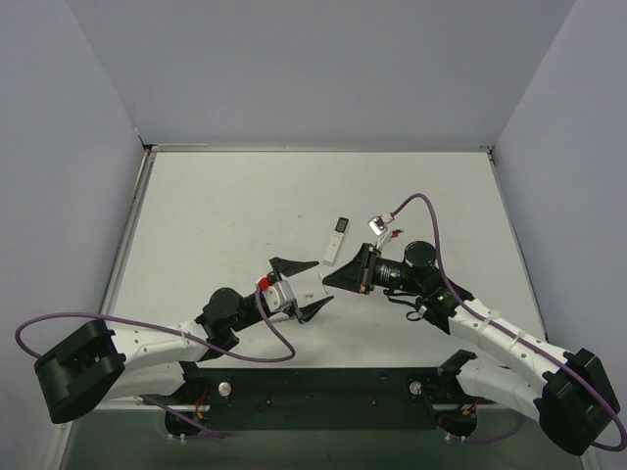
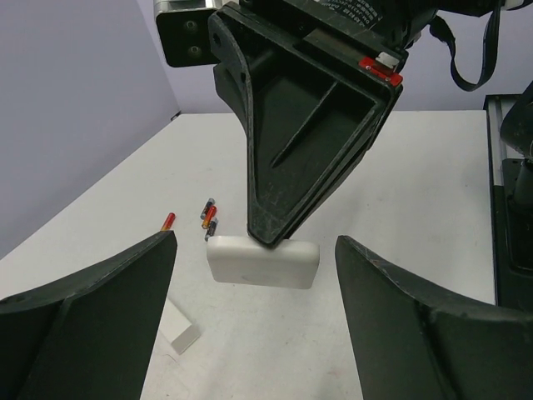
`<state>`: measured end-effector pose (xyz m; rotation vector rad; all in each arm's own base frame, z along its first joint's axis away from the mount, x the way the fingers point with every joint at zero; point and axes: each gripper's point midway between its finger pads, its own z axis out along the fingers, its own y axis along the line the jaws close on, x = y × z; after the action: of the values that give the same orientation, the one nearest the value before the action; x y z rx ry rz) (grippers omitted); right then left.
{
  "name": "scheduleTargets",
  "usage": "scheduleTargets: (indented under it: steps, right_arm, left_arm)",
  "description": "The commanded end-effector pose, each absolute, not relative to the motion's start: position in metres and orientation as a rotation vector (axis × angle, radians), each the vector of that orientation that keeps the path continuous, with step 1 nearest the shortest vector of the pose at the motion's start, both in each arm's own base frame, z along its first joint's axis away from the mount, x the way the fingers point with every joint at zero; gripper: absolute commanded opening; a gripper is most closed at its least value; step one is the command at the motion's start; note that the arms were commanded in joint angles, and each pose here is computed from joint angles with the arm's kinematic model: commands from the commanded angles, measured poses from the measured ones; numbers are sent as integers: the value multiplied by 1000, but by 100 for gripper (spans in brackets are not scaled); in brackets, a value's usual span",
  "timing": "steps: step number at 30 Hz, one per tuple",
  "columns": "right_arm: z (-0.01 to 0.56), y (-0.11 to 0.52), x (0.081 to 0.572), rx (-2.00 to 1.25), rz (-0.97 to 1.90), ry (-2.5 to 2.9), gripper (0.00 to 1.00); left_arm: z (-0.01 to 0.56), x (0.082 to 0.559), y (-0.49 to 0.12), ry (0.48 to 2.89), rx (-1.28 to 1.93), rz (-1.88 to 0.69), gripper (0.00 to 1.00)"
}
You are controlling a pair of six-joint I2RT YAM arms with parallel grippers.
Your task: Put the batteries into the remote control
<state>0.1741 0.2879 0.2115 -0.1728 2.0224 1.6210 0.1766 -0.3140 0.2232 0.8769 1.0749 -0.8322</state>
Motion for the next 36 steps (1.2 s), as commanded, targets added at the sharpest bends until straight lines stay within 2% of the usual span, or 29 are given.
scheduleTargets:
  steps: [1,6,13,16,21,22,23,25,26,29,33,36]
  right_arm:
    - [243,292,170,-237,1683,1895,0]
    - [244,291,169,-233,1683,1889,0]
    - [242,290,169,-229,1684,1892,0]
    - [241,290,169,-222,1684,1896,0]
    - [235,288,171,-218,1647,1909,1]
    - [233,286,170,-218,1634,1923,6]
    - [231,284,172,-210,1604,1931,20]
    - [227,276,173,-231,1520,1952,36]
    - [225,271,179,-212,1462,1953,49]
    - [223,249,184,-226,1264,1977,66]
    - [204,186,210,-65,813,2029,74]
    - [191,143,210,52,587,2056,78]
  left_arm:
    - [257,171,-322,957,851,-868,88]
    - [250,172,-324,977,860,-867,86]
    - [250,173,-325,986,860,-867,74]
    - [250,174,-326,990,862,-867,66]
    - [244,176,-329,1034,880,-860,47]
    - [241,178,-330,1049,884,-855,45]
    - [239,179,-331,1066,888,-857,43]
    - [229,184,-335,1138,915,-846,37]
    - [225,185,-337,1169,923,-846,36]
    - [209,192,-343,1296,949,-835,29]
    - [173,196,-350,1523,1074,-787,27]
    - [160,200,-360,1642,1147,-759,27]
